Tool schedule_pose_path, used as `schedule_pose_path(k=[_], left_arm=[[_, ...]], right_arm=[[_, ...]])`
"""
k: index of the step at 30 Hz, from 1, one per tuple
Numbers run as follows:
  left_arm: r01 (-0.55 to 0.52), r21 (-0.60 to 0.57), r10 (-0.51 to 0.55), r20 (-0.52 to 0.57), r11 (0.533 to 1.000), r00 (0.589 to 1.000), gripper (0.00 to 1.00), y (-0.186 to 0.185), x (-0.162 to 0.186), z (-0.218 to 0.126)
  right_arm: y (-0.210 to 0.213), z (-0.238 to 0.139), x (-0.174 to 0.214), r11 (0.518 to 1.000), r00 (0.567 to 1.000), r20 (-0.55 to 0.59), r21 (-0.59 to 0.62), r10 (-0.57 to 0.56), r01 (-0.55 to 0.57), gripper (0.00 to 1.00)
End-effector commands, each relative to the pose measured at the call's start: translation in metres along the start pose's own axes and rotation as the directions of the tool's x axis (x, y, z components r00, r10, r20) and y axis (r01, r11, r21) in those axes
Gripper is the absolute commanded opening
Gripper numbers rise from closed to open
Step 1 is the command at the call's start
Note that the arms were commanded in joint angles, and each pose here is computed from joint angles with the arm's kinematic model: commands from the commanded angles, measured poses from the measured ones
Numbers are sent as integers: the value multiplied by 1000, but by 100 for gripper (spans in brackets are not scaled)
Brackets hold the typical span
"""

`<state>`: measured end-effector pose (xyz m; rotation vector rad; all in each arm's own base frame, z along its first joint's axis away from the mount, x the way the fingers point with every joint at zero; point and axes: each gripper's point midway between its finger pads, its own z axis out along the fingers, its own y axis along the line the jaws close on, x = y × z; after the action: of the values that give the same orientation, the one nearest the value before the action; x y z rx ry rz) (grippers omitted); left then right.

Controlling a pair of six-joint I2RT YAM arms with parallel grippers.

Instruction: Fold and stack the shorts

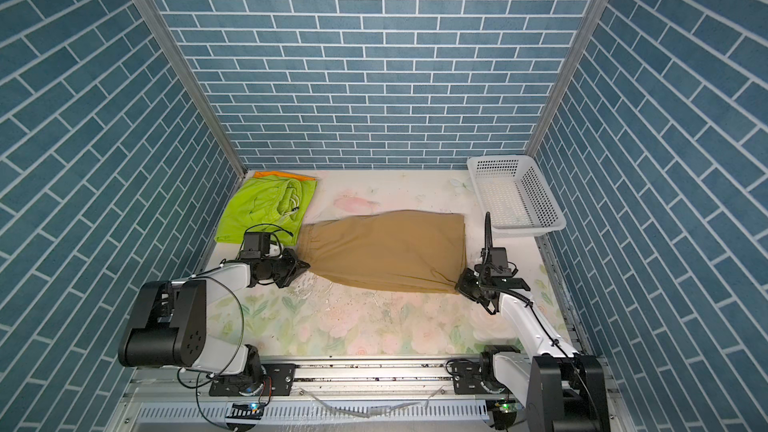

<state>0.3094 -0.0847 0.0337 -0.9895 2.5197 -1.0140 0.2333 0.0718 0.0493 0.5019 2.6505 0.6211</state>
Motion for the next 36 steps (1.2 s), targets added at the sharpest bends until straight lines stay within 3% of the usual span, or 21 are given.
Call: schedule_pose_path(k=[1, 6, 9, 17, 21, 23, 27, 30, 33, 36], left_arm=[[1, -8, 0, 66, 1000, 998, 0, 4, -16, -7], [-20, -2, 20, 74, 1000, 997, 0, -5, -19, -15], [-13, -10, 14, 65, 1000, 998, 0, 1, -13, -14], [41, -17, -41, 13, 999, 999, 13, 28, 6, 0], [26, 1, -26, 9, 1000, 1000, 35, 21, 6, -4], [2, 18, -2, 18, 1000, 1000, 50, 10, 3, -10], [-112, -35, 114, 83, 993, 990, 99, -17, -14, -39], [-178, -72, 187, 148, 981, 971, 100, -40, -31, -63], [-189, 20, 186, 119, 982, 975, 100, -73, -33, -59], [-215, 95, 210, 61, 972, 976, 100, -103, -23, -36]], right_arm=[[-13, -10, -8, 997, 997, 69, 74, 25, -30, 0], [-10, -30, -18, 996, 991, 133, 94, -2, -11, 0], [-18, -25, -11, 994, 993, 116, 109, 14, -26, 0], [-32, -9, 1, 987, 997, 56, 149, 58, -66, 30], [-27, -17, -9, 987, 996, 80, 150, 43, -55, 45], [-21, -21, -16, 989, 995, 96, 139, 35, -49, 53], [-5, -32, -33, 994, 992, 128, 107, 21, -35, 69], [12, -39, -51, 998, 988, 153, 68, 1, -11, 85], [36, -38, -67, 1000, 986, 164, -18, -4, 7, 98], [72, -28, -79, 991, 985, 170, -129, -22, 44, 99]])
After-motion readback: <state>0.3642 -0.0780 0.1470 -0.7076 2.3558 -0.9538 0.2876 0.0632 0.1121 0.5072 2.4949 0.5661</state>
